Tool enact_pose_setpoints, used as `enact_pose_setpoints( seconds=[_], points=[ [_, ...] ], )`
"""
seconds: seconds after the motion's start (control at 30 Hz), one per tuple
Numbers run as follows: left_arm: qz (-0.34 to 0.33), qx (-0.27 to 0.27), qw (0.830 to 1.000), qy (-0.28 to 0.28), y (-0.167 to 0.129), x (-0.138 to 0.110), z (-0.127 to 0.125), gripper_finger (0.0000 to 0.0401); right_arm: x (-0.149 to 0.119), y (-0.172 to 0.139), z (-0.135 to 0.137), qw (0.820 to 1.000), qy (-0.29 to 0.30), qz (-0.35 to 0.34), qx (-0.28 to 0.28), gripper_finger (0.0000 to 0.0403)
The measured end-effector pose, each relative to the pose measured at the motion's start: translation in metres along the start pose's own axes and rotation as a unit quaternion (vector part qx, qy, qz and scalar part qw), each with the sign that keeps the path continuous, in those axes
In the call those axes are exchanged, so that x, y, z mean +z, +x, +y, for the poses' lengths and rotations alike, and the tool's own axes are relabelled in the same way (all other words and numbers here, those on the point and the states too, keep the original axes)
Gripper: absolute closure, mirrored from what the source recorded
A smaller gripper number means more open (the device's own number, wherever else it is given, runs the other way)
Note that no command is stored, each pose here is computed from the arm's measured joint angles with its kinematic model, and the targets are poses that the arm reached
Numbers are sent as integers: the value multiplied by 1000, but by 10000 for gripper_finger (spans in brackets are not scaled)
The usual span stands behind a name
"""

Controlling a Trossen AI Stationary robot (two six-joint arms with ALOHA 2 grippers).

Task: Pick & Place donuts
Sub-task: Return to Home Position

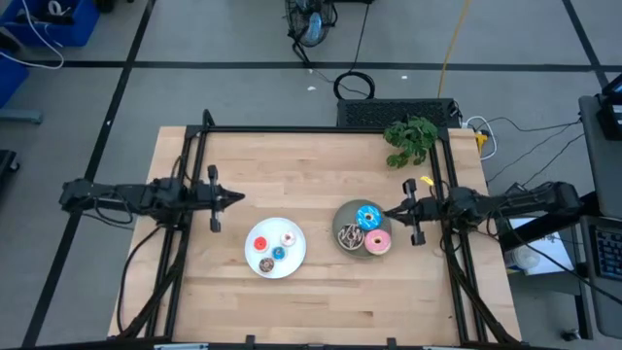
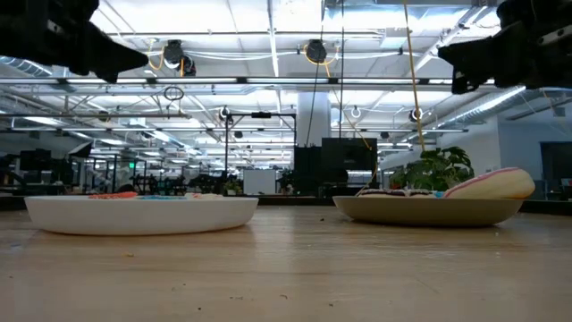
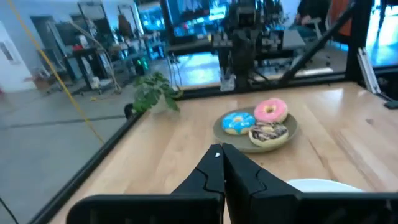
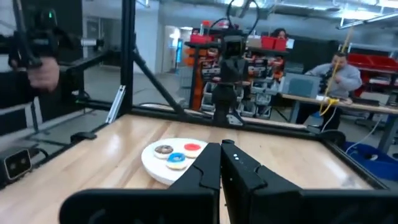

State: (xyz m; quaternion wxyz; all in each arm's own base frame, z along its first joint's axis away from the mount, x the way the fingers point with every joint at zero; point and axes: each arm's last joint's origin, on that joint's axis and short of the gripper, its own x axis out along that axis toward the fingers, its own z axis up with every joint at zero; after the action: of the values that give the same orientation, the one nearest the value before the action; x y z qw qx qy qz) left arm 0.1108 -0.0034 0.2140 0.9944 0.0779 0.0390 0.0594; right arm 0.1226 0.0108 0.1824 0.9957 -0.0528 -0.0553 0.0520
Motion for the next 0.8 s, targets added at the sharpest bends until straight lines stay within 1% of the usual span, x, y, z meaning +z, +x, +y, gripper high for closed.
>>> enact_pose_setpoints(
  seconds=[0.1, 0.3, 0.4, 0.43, 0.5, 0.57, 0.63, 0.7, 0.8],
  points=[
    [-13, 2, 1000, -1, -5, -11, 0, 401, 4, -8, -2, 1000, 11, -16, -9, 403],
    [-30, -11, 999, 2, -12, -29, -2, 401, 0, -21, -2, 1000, 26, 0, -12, 403],
    [-23, -4, 1000, 10, -10, -43, -3, 401, 4, -24, -3, 999, 25, -29, -20, 403],
    [-27, 1, 1000, 8, -10, -44, -3, 401, 4, -25, -3, 999, 21, -28, -31, 403],
    [-30, -7, 999, 12, -9, -45, -3, 401, 1, -25, -5, 998, 30, -14, -48, 403],
    [-28, -10, 999, 20, -9, -45, -3, 401, 2, -26, -5, 998, 41, -17, -47, 403],
    [-17, -1, 999, 28, -7, -47, -2, 401, 1, -26, -5, 998, 46, -17, -48, 403],
    [-3, 5, 1000, 25, -6, -49, 0, 401, -2, -26, -6, 997, 45, -1, -55, 403],
    [7, -7, 1000, 15, -3, -53, 0, 401, -2, -26, -8, 997, 47, 2, -63, 403]
  ],
)
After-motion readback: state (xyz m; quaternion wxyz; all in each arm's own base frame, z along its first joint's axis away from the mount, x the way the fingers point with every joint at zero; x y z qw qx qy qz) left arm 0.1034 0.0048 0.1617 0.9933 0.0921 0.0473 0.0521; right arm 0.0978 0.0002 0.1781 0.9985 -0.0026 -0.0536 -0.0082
